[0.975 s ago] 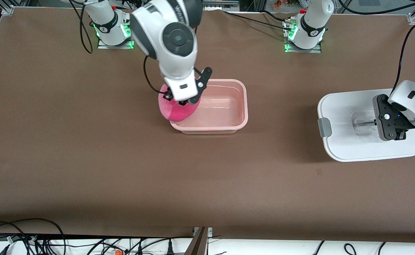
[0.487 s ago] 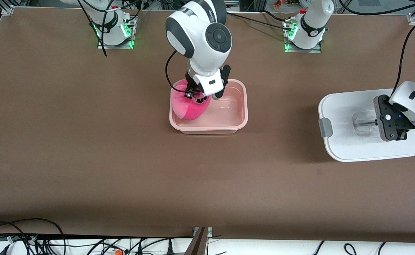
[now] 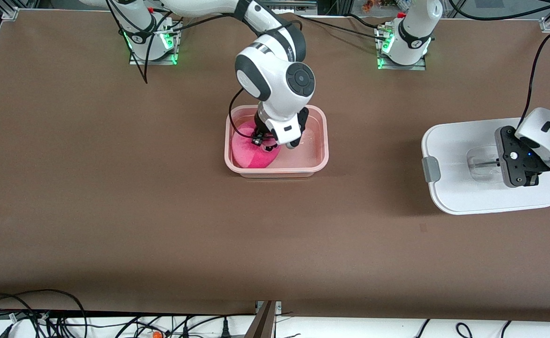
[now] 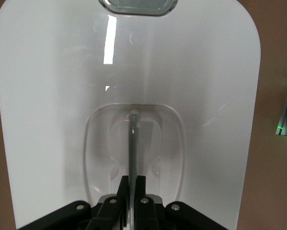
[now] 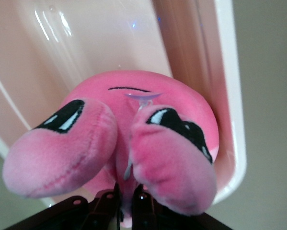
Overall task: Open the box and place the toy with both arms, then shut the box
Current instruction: 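Lower the toy into the box and open the right gripper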
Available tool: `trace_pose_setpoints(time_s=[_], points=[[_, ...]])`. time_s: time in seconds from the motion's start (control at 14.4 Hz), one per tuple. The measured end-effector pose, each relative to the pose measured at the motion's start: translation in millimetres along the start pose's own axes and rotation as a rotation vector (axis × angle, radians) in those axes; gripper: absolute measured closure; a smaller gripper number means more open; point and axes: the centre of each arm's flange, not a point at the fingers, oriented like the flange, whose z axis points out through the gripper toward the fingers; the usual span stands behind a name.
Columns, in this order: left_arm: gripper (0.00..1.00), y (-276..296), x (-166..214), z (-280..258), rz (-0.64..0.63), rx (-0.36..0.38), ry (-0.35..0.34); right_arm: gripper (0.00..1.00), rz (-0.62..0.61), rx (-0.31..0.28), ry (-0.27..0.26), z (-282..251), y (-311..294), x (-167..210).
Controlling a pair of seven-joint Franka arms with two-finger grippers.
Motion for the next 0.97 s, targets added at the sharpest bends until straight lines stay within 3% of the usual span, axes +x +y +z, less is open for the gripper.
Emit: trace_pose_setpoints(time_s=[0.14,0.21,0.42,0.7,0.84,0.97], points=[[0.93,0,0,0,0.000,0.000,0.000,0.92,0.023,-0.019,0.013,14,-10,16],[0.93,0,0,0,0.000,0.000,0.000,0.87,0.042,-0.032,0.028,20,-17,25],[0.93,0,0,0,0.001,0.000,0.000,0.59,0.121,-0.073,0.097,22,-46,51],[0.93,0,1,0,0.001,0.000,0.000,0.19,0.279,-0.092,0.276,0,-57,71],[0.93,0,1,0,0.001,0.000,0.000,0.01,0.331,-0.086,0.318,-4,-59,75],[0.93,0,1,0,0.001,0.000,0.000,0.00,0.354,-0.069,0.330,-6,-58,75]])
